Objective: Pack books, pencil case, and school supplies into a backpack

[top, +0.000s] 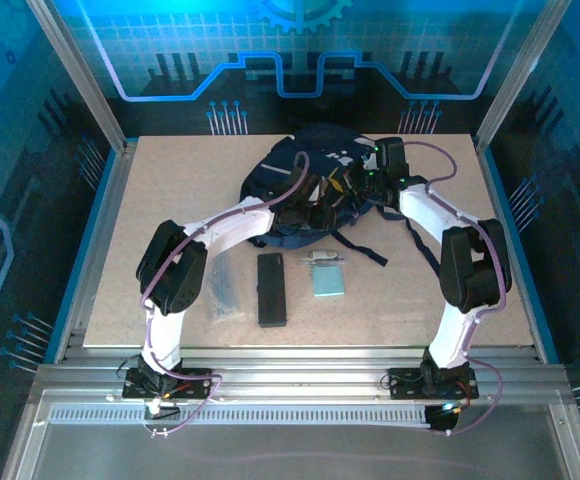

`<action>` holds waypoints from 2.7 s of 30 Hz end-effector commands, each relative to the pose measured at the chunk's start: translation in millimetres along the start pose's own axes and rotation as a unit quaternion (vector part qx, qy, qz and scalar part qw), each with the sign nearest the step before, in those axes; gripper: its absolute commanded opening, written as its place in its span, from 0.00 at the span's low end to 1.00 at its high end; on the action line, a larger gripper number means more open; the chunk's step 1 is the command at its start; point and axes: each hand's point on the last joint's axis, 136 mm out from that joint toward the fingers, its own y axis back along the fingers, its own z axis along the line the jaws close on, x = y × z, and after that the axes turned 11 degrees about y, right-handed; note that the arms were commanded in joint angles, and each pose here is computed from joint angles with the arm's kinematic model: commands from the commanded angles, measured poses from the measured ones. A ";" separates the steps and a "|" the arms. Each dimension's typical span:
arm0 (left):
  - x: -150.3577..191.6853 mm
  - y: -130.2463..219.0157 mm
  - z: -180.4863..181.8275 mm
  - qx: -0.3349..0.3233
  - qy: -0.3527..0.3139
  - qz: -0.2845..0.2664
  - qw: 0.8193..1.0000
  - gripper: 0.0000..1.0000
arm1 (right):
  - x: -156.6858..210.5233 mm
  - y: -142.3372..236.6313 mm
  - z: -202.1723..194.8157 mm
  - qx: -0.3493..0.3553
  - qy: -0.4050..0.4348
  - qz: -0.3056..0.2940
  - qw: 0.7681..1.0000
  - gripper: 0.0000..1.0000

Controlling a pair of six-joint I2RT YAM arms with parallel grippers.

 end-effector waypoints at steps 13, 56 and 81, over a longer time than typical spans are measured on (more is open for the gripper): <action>-102.0 55.4 -33.5 0.086 0.003 -0.179 0.980 0.13 | 4.8 4.5 31.7 -0.048 0.055 0.012 0.997 0.00; -47.5 55.1 94.6 -0.117 -0.073 -0.016 0.990 0.00 | -7.9 10.9 13.9 -0.002 0.106 0.021 0.994 0.00; -4.9 95.0 185.0 -0.193 0.045 0.094 0.976 0.00 | -48.4 38.6 -6.2 0.032 0.091 -0.048 0.994 0.00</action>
